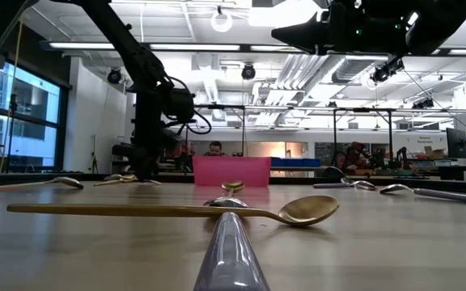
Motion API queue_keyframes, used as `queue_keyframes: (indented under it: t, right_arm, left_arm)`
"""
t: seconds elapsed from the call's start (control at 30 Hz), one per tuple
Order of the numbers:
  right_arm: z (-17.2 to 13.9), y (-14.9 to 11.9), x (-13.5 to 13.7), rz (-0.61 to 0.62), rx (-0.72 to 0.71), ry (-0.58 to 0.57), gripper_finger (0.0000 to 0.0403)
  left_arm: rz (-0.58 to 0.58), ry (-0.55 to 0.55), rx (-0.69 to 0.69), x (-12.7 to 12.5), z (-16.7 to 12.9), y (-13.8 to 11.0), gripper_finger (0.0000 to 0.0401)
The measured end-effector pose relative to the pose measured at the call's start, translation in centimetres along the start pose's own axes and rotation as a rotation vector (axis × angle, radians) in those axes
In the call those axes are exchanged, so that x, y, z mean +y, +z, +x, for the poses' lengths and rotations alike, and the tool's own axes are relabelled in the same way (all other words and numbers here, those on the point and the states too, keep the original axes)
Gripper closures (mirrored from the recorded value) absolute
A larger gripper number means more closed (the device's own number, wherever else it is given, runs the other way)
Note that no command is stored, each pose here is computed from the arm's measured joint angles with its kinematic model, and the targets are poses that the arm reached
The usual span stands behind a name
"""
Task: Sort silverware by color (type)
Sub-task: Put the orange spoon into the green bin
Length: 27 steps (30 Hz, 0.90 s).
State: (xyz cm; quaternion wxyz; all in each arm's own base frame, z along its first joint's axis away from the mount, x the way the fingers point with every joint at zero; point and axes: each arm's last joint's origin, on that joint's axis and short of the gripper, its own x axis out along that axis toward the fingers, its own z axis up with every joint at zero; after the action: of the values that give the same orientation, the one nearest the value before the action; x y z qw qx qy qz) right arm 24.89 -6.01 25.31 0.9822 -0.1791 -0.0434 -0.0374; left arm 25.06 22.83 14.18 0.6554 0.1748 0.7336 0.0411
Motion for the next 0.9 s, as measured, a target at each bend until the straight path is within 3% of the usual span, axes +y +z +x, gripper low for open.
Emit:
queue_keyframes:
  t: [0.5,0.9]
  right_arm:
    - [0.00,0.01,0.00,0.000,0.000,0.000,0.0403]
    - [0.00,0.01,-0.01,0.000,0.000,0.000,0.0403]
  left_arm:
    - [0.024,0.044,0.054,0.16,-0.03,-0.12,0.0395]
    - [0.051,0.039,0.088,-0.15,-0.17,-0.16,0.0401]
